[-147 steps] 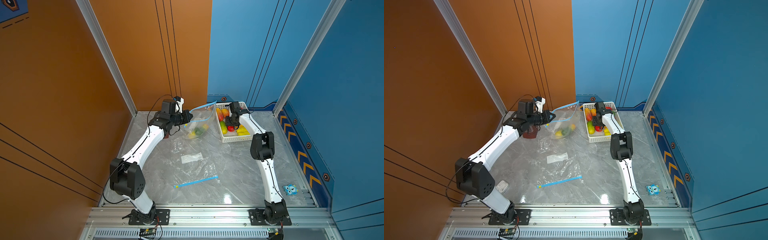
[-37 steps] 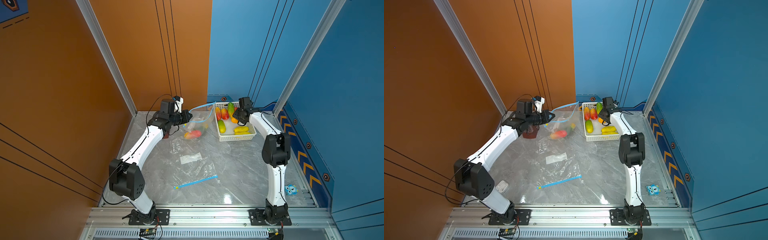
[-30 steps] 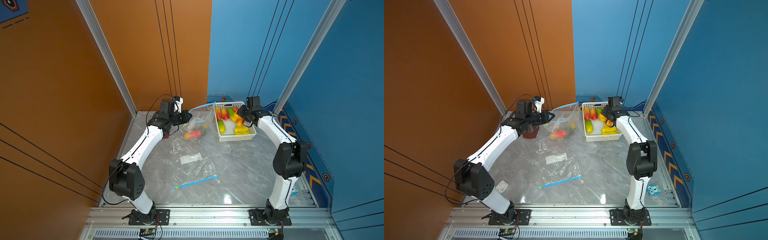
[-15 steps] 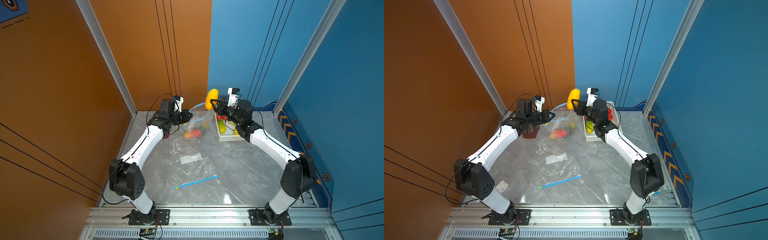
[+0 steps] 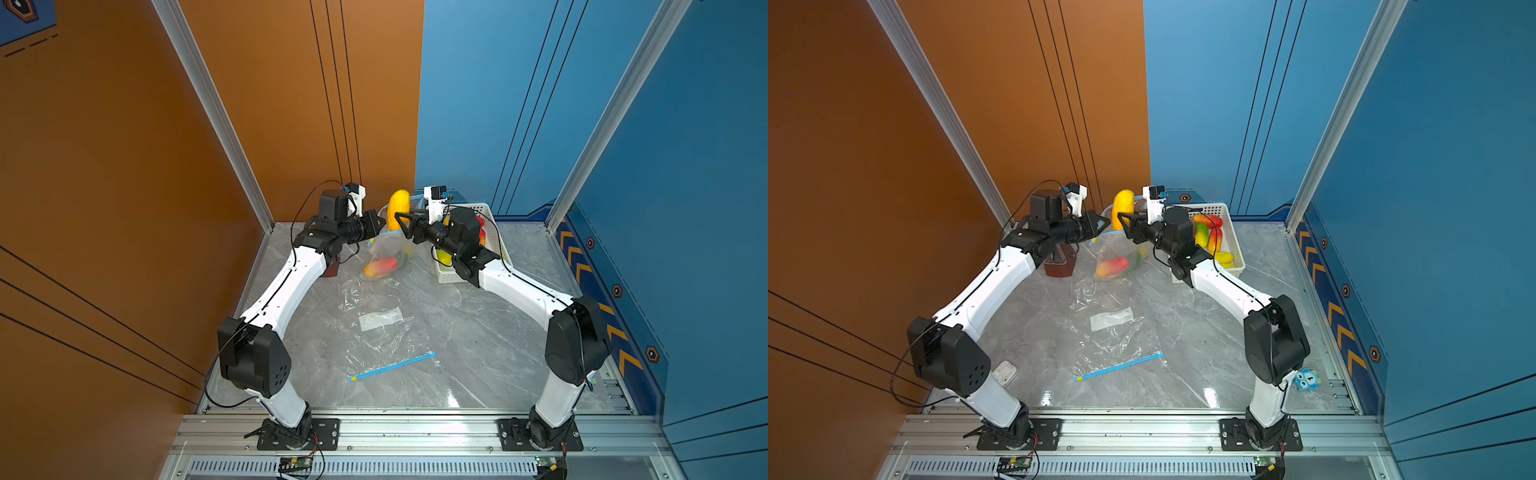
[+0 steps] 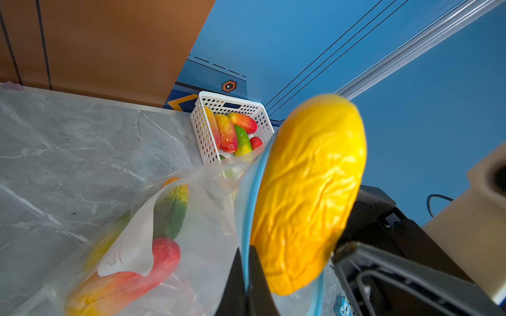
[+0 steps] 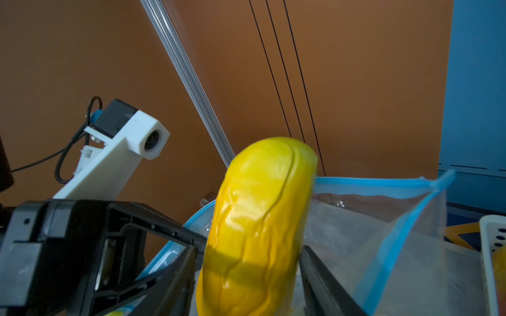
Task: Place the mango in a zip-top bag and seal the zipper
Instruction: Place the mango in the zipper food storage bag, then pick up the mango from the basket.
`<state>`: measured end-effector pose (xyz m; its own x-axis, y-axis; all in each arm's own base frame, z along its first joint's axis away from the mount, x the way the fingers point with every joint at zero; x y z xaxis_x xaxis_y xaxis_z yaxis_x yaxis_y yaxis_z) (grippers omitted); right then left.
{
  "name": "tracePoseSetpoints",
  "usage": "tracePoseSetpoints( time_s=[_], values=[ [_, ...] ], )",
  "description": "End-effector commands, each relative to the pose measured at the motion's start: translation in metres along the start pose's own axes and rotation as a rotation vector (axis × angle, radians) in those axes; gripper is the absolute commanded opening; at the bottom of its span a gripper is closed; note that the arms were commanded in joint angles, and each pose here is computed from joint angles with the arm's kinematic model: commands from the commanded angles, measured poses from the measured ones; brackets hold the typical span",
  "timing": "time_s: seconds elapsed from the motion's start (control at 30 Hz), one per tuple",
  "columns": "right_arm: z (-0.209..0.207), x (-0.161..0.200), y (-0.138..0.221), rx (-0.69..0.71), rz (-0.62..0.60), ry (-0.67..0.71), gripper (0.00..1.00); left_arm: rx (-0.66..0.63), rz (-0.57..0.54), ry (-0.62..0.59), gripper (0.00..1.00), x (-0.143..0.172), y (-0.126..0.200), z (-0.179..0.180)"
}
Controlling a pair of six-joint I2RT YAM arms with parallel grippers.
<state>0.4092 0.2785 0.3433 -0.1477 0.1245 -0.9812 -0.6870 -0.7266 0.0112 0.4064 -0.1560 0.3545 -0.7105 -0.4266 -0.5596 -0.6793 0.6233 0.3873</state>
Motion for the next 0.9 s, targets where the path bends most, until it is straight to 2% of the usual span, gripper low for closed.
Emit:
tracePoseSetpoints(
  time_s=[0.0, 0.07, 0.23, 0.33, 0.43, 0.53, 0.63, 0.77, 0.87],
  values=[
    [0.006, -0.006, 0.007, -0.019, -0.052, 0.093, 0.81, 0.030, -0.003, 0.005, 0.00, -0.008, 0.003, -0.005],
    [0.005, -0.013, 0.011, -0.016, -0.062, 0.096, 0.89, 0.027, -0.004, 0.005, 0.00, -0.008, 0.002, -0.004],
    [0.001, -0.040, 0.034, 0.005, -0.104, 0.041, 0.90, 0.024, 0.002, 0.007, 0.00, -0.008, 0.001, -0.001],
    [-0.020, -0.053, 0.073, 0.147, -0.119, -0.040, 0.91, 0.014, 0.005, 0.006, 0.00, -0.006, 0.003, 0.004],
    [-0.061, -0.032, 0.103, 0.471, 0.035, -0.110, 0.91, 0.008, 0.015, 0.002, 0.00, -0.001, 0.003, 0.007],
    [-0.115, 0.009, 0.116, 0.701, 0.236, -0.191, 0.86, -0.002, 0.013, -0.002, 0.00, 0.001, 0.006, 0.010],
    [-0.164, 0.046, 0.118, 0.829, 0.371, -0.259, 0.76, -0.008, 0.009, -0.007, 0.00, 0.002, 0.008, 0.010],
    [-0.219, 0.084, 0.098, 0.947, 0.504, -0.277, 0.72, -0.011, 0.004, -0.008, 0.00, 0.002, 0.010, 0.011],
    [-0.252, 0.111, 0.081, 1.017, 0.631, -0.290, 0.66, -0.020, 0.000, -0.005, 0.00, 0.004, 0.012, 0.013]
  ],
)
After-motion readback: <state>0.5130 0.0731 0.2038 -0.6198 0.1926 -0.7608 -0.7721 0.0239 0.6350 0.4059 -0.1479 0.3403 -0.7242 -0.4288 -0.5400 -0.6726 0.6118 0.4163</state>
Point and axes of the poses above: each gripper's point midway between its finger pads, its own y axis back along the fingers, its own z axis along the line the jaws close on, x = y × z, the point moved 8 cm from there along y, back along the fingers, and after that the axes turned 9 degrees about y, right-handed, at the moved point
